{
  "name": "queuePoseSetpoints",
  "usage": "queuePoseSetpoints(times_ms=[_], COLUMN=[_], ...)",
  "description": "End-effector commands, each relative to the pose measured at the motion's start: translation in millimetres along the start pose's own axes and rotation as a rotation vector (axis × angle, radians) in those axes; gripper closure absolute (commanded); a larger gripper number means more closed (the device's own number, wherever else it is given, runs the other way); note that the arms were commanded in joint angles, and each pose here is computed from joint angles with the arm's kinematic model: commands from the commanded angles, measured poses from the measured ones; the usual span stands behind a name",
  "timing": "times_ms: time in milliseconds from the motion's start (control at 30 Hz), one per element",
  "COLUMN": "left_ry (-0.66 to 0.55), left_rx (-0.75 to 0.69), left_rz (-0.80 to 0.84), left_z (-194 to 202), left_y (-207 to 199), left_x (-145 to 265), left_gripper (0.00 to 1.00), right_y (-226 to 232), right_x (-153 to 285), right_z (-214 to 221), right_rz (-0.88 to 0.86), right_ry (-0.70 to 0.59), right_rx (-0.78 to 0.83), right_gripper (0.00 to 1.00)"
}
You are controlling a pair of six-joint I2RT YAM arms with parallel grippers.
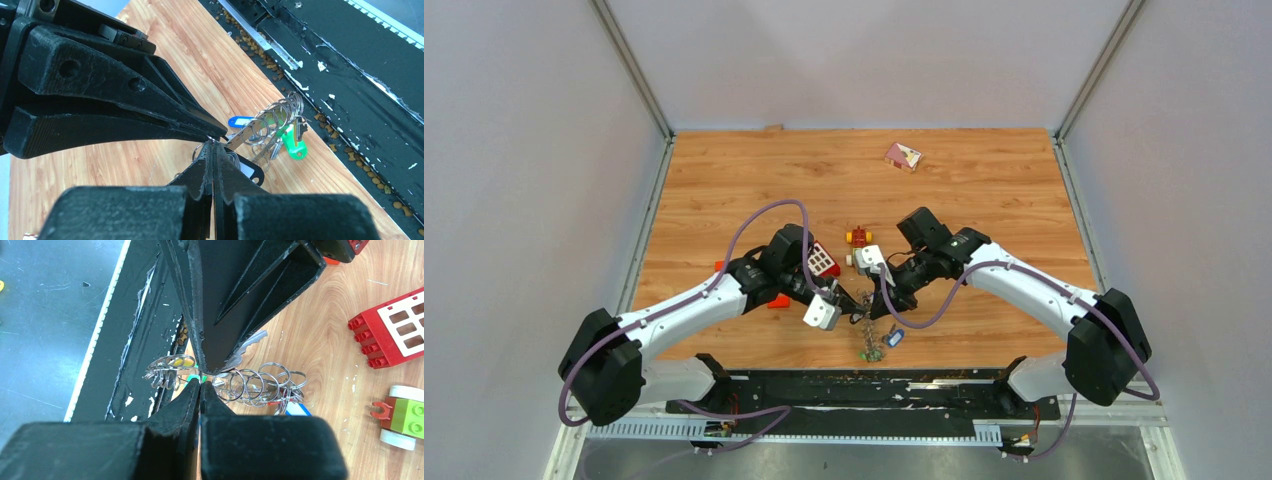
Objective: Put the keys on the keyring
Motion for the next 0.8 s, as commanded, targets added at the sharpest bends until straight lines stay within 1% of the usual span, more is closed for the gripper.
queuePoseSetpoints(times_ms=[0,200,533,767], left_ry=[-0.045,-0.038,-0.059,-0.061], left_rx=[-0.039,-0.032,-0.051,-0.06], left_rz=[0.019,0.003,0.047,0.068], left_z=[-12.4,-11.9,-12.8,-11.9], left_y=[-0.9,2.9,-8.2,-13.5], left_x=[-2.9,-3.3,-3.6,-3.4], left_gripper=[1.0,1.0,1.0,1.0], right_y=[-9.0,-7.7,-11.6,-14.3], right_x=[-3.6,-5.7,-5.7,-0.4], right_z=[-6.5,-6.0,-6.5,-6.2], right_rz=[0.01,0.008,0.013,0.016], right_ry=[-0.014,-0.002,0.007,-0.011], right_rx=[0.024,0.028,-0.007,-0.031], right_gripper=[1.0,1.0,1.0,1.0])
Point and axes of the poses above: each gripper's point midway between its finger pads, its own x axis back along the fingers, its own y axis along the line the jaws close on, z = x × y, the point moved 4 cm from there along x, back along the fingers, and after that the axes turned 2 degrees about x, right-handed, at the moved point
